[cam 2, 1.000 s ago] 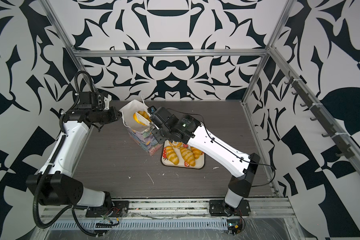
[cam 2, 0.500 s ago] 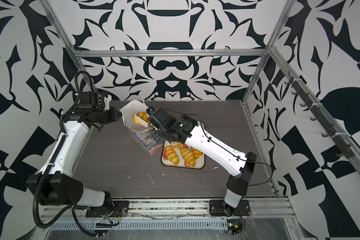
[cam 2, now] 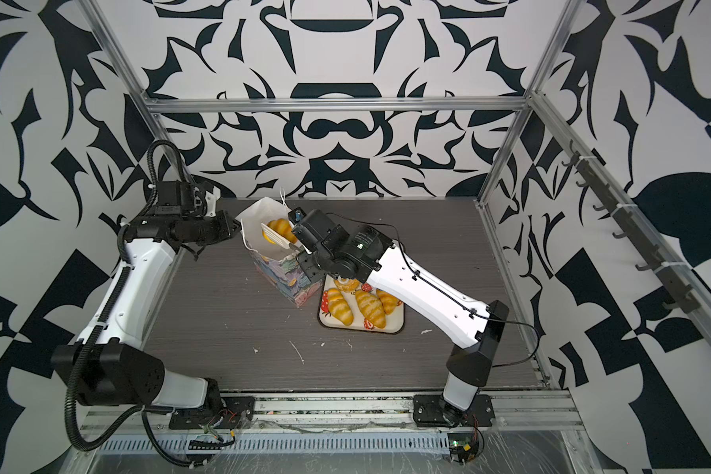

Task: Pack bread into a paper bag
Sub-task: Place the bread in the paper bag.

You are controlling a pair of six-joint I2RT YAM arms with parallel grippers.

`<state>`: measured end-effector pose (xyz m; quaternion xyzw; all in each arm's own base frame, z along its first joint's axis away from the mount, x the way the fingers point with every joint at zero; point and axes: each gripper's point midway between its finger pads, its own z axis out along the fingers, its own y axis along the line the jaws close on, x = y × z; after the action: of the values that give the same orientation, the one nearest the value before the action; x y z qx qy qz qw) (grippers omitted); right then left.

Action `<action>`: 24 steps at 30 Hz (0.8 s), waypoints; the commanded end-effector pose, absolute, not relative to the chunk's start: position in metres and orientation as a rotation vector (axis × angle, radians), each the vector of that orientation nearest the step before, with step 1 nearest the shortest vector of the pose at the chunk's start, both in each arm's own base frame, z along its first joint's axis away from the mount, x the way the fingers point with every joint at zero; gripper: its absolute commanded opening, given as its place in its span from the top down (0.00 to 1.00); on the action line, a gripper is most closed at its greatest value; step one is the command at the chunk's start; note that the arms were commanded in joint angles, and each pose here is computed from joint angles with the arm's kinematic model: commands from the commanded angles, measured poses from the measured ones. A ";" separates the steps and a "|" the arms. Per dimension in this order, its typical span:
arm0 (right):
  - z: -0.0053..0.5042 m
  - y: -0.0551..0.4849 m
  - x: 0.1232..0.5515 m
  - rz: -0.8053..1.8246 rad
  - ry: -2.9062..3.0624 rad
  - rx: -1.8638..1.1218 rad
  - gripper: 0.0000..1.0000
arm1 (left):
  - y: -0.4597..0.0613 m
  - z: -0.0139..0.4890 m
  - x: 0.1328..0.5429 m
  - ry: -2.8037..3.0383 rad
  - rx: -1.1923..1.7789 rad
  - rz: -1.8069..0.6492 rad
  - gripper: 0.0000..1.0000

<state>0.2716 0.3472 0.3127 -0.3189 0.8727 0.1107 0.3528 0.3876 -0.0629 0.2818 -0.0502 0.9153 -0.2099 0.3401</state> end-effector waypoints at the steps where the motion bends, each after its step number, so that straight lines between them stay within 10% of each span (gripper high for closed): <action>1: 0.352 0.350 0.273 0.347 2.157 -0.764 0.48 | -0.066 0.274 0.381 2.415 -0.127 -0.562 0.77; 24: 0.391 0.302 0.270 0.216 2.061 -0.682 0.49 | -0.066 0.273 0.383 2.418 -0.124 -0.559 0.79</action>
<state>0.2734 0.3254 0.3461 -0.3041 0.8592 0.0881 0.4019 0.3873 -0.0646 0.2819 -0.0480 0.9152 -0.2119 0.3395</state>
